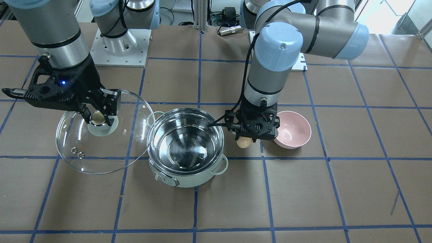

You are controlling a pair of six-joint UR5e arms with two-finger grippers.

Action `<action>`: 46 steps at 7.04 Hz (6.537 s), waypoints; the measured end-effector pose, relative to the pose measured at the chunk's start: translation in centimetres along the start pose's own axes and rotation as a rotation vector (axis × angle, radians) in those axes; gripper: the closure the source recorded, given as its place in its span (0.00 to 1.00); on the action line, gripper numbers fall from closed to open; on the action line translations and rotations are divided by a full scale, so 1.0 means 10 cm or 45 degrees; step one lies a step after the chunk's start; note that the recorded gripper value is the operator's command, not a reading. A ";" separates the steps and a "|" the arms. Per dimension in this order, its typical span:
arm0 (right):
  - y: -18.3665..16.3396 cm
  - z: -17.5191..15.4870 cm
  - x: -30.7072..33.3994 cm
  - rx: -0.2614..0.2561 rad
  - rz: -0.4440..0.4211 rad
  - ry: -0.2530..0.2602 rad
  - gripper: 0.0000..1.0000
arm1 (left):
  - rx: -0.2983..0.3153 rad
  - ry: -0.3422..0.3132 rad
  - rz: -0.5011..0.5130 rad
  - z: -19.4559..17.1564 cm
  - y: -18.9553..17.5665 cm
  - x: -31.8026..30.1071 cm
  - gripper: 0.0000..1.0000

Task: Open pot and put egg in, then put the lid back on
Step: 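Lift the lid with the right gripper while the left carries the egg over, then lower the egg into the pot and open the left gripper, then raise the left gripper away while the right gripper brings the lid over the pot, then lower the glass lid onto the pot with the right gripper and release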

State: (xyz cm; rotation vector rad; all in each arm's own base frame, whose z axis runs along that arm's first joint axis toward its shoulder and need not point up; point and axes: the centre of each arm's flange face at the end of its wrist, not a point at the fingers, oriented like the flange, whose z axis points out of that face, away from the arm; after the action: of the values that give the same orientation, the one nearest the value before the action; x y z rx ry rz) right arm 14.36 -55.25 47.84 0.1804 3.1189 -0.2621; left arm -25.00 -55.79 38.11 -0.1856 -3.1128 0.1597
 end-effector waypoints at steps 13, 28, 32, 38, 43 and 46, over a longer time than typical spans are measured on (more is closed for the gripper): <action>0.06 0.08 0.26 -0.030 -0.075 -0.009 0.65 | 0.050 -0.084 -0.080 0.83 0.18 1.13 0.83; 0.58 0.24 -1.17 -0.030 0.033 -0.073 0.64 | -0.099 -0.098 -0.199 -0.98 0.55 -1.03 0.00; 0.85 0.68 -1.88 -0.035 0.033 -0.080 0.64 | -0.182 -0.131 -0.201 -1.31 0.72 -1.10 0.00; 0.83 0.95 -1.87 0.040 -0.029 -0.046 0.63 | -0.177 -0.127 -0.205 -1.37 0.84 -1.06 0.00; 0.82 1.01 -1.88 0.043 -0.029 -0.046 0.62 | -0.173 -0.125 -0.208 -1.37 0.84 -1.05 0.00; 0.81 1.02 -1.88 0.041 -0.030 -0.044 0.61 | -0.171 -0.125 -0.208 -1.37 0.84 -1.04 0.00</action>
State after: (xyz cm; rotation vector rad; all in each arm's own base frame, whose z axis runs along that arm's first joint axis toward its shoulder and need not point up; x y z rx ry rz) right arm 33.89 -51.12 36.73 0.1384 3.0859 -0.3122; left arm -13.29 -47.34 50.76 0.0777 -3.2186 -0.0451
